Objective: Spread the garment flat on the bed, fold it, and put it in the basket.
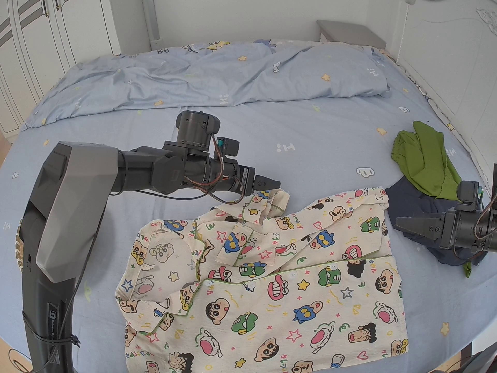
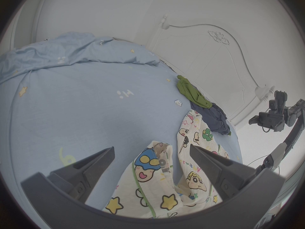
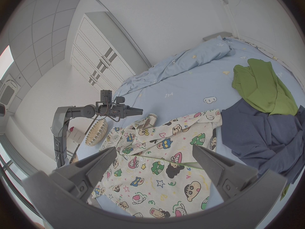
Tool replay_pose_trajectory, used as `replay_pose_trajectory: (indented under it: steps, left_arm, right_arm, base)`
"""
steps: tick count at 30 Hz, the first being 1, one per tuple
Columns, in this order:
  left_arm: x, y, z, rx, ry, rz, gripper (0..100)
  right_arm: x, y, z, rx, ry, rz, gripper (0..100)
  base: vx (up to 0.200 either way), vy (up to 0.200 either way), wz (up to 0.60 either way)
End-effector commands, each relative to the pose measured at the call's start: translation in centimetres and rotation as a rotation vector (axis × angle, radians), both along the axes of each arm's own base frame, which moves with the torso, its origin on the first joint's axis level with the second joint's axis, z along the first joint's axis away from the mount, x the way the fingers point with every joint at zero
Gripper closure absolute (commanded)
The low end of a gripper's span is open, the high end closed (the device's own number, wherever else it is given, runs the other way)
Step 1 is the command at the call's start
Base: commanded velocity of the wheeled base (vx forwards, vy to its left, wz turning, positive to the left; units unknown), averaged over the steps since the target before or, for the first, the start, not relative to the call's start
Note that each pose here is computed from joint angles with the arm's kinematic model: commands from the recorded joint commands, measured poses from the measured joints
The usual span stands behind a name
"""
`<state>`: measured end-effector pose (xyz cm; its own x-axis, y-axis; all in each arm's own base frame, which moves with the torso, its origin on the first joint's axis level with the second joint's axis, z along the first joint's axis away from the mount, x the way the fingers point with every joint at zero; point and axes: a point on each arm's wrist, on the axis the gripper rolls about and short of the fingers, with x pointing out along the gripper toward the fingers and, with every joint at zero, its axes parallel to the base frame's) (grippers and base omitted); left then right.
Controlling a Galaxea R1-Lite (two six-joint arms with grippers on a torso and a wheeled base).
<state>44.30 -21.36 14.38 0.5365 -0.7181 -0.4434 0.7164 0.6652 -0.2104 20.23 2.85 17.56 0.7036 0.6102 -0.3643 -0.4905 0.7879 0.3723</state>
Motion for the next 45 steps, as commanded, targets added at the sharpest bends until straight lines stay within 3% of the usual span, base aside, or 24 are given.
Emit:
replay_pose_trajectory:
  steps: [1,22,23,36,37,38,41,45]
  left_arm:
    - [0.3,-0.7,-1.1,0.005,0.013,-0.009,0]
    - [1.9,-1.3,-3.3,0.008,0.030,-0.002,0]
    - [1.9,-1.3,-3.3,0.007,0.028,-0.002,100]
    - [2.1,-0.7,-2.9,0.008,0.026,0.018,100]
    - [2.0,1.1,0.5,-0.020,-0.029,0.080,100]
    - [2.0,1.8,1.3,-0.033,-0.039,0.098,100]
    - [2.5,4.2,3.4,-0.082,-0.056,0.155,100]
    - [3.3,6.7,3.6,-0.109,-0.044,0.220,100]
  right_arm:
    - [0.0,0.0,-0.1,0.000,0.003,0.001,0]
    - [0.0,0.1,-0.2,-0.003,0.006,0.007,0]
    - [0.0,0.1,-0.2,-0.003,0.007,0.007,0]
    - [0.0,0.1,-0.3,-0.004,0.011,0.010,0]
    - [0.0,0.1,-0.4,-0.004,0.013,0.010,0]
    - [0.0,0.2,-0.4,-0.004,0.013,0.012,0]
    - [-0.1,0.2,-0.3,-0.004,0.011,0.012,0]
    - [-0.1,0.3,-0.4,-0.004,0.013,0.015,0]
  base:
    - [0.000,0.000,0.00]
    - [0.000,0.000,0.00]
    - [0.000,0.000,0.00]
    - [0.000,0.000,0.00]
    - [0.000,0.000,0.00]
    - [0.000,0.000,0.00]
    - [0.000,0.000,0.00]
    - [0.000,0.000,0.00]
